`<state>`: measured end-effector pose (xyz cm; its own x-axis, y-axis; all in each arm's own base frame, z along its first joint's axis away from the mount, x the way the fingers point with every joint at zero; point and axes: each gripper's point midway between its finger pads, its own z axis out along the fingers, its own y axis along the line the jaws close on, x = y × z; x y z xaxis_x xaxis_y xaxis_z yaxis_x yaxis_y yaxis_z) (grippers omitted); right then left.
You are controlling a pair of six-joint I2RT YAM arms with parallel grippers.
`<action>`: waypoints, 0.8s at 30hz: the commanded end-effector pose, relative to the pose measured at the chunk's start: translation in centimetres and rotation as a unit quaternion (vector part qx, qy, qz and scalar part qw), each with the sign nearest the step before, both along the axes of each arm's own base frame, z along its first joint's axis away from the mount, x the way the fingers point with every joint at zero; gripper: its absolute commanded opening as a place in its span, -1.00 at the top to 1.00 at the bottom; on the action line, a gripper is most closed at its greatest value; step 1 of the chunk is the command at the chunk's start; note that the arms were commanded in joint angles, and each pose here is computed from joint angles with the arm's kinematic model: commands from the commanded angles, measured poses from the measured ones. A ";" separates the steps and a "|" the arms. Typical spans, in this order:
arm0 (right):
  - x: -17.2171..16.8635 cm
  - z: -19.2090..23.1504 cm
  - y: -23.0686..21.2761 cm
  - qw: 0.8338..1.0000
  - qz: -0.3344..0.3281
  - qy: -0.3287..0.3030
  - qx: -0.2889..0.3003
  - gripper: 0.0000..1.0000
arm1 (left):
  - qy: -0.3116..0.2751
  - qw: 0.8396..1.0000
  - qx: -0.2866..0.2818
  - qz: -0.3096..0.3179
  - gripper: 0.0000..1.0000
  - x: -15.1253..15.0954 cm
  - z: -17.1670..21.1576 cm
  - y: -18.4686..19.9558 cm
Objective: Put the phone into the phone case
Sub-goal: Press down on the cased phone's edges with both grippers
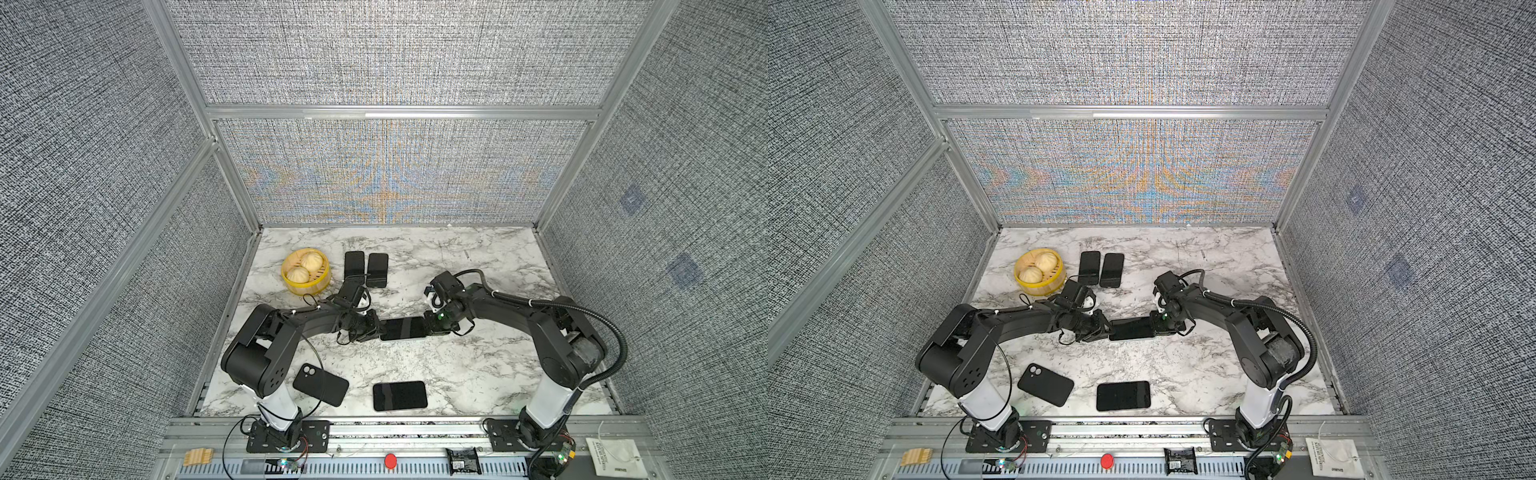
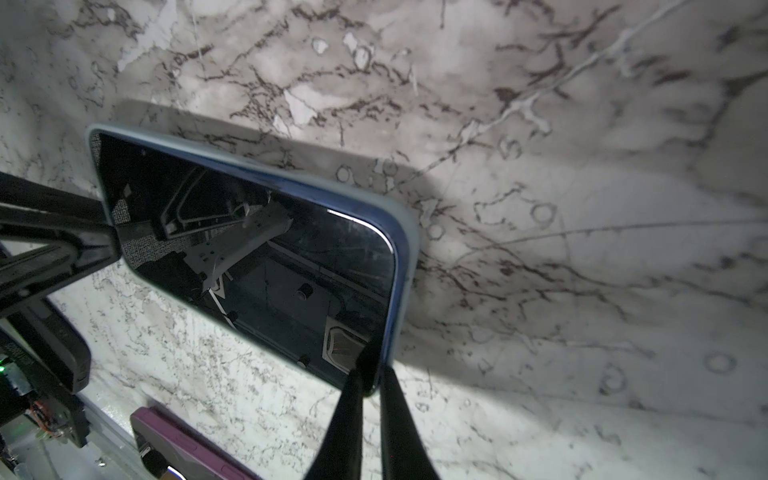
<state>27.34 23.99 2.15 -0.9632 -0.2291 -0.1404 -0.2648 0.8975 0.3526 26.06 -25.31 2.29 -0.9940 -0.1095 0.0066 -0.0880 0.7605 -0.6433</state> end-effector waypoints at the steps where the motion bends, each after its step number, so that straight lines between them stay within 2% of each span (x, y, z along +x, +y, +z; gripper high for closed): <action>1: -0.8 -1.3 -0.3 0.999 0.020 0.001 -0.033 0.75 | -0.014 1.000 -0.022 -0.011 0.37 0.4 1.0 -0.9; 4: -0.8 -0.8 -0.1 0.999 0.032 -0.001 -0.044 0.73 | -0.016 1.000 -0.021 -0.011 0.37 0.4 1.0 -0.8; 9: 0.6 2.6 0.4 0.998 0.041 -0.037 -0.040 0.42 | -0.018 1.000 -0.018 -0.009 0.37 0.4 1.0 -0.7; 13: 0.7 3.2 0.6 0.998 0.043 -0.045 -0.030 0.18 | -0.026 1.000 -0.013 -0.007 0.35 0.5 1.4 -0.5; 18: 1.0 2.6 0.8 0.998 0.044 -0.039 -0.030 0.06 | -0.035 0.999 0.004 -0.012 0.25 0.6 2.0 0.0; 24: 0.9 1.5 0.8 0.998 0.048 -0.025 -0.034 0.05 | -0.042 0.999 0.002 -0.016 0.21 0.7 2.4 0.0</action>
<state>28.29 24.67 3.80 -0.9319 -0.3179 -0.1749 -0.3561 0.8939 0.2724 26.70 -25.33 4.57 -0.9935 -0.0933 -0.0656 -0.0286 0.7603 -0.6489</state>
